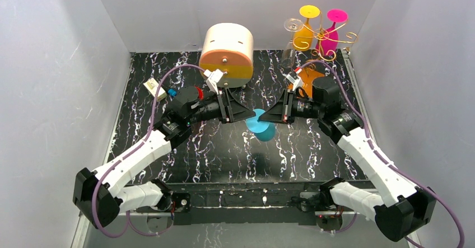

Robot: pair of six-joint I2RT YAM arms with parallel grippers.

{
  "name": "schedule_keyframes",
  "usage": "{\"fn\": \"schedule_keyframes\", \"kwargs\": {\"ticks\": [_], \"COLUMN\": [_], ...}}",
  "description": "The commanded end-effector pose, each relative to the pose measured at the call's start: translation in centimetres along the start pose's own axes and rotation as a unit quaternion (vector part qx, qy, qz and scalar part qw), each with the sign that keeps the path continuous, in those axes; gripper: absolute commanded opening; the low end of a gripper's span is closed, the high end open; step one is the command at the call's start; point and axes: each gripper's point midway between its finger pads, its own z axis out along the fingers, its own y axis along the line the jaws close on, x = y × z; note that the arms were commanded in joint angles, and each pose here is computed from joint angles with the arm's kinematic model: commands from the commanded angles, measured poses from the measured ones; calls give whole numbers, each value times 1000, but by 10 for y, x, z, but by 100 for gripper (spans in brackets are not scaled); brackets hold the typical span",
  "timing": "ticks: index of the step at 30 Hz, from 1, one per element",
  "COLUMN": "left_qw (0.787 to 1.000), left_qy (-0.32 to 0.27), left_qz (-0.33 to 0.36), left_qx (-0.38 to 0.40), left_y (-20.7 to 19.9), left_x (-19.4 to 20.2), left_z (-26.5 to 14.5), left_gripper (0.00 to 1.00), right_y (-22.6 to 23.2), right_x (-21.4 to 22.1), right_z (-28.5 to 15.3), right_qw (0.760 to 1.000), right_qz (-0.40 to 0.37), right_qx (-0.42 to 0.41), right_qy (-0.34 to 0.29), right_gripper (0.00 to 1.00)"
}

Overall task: Take the wine glass off the wine glass rack
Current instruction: Place the wine glass at the center of the board.

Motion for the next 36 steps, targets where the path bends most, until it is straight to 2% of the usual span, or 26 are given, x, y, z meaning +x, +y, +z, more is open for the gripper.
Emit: {"fn": "schedule_keyframes", "kwargs": {"ticks": [1, 3, 7, 13, 18, 20, 27, 32, 36], "left_qw": [999, 999, 999, 1000, 1000, 999, 1000, 1000, 999], "left_qy": [10, 9, 12, 11, 27, 29, 6, -1, -10], "left_qz": [0, 1, 4, 4, 7, 7, 9, 15, 33], "left_qx": [31, 35, 35, 27, 13, 13, 21, 26, 29], "left_y": [-8, -9, -11, -9, -4, -5, -13, -16, -21], "left_x": [0, -2, -3, -2, 4, 5, -5, -8, -10], "left_z": [8, 10, 11, 9, 6, 5, 5, 3, -1], "left_gripper": [50, 50, 41, 35, 38, 32, 0, 0, 0], "right_y": [17, 13, 10, 8, 15, 18, 25, 24, 23], "right_x": [-14, -15, -20, -17, -19, -19, -10, -3, 8], "right_z": [5, 8, 8, 7, 5, 4, 0, -6, -10], "right_qw": [998, 998, 998, 998, 996, 995, 993, 993, 993], "right_qz": [-24, -23, -37, -41, -51, -57, -71, -79, -81], "right_qx": [-50, -45, -35, -38, -56, -64, -84, -78, -86], "right_qy": [-23, -23, -36, -37, -51, -56, -40, -36, -23], "right_gripper": [1, 1, 1, 1, 1, 1, 3, 38, 55]}}
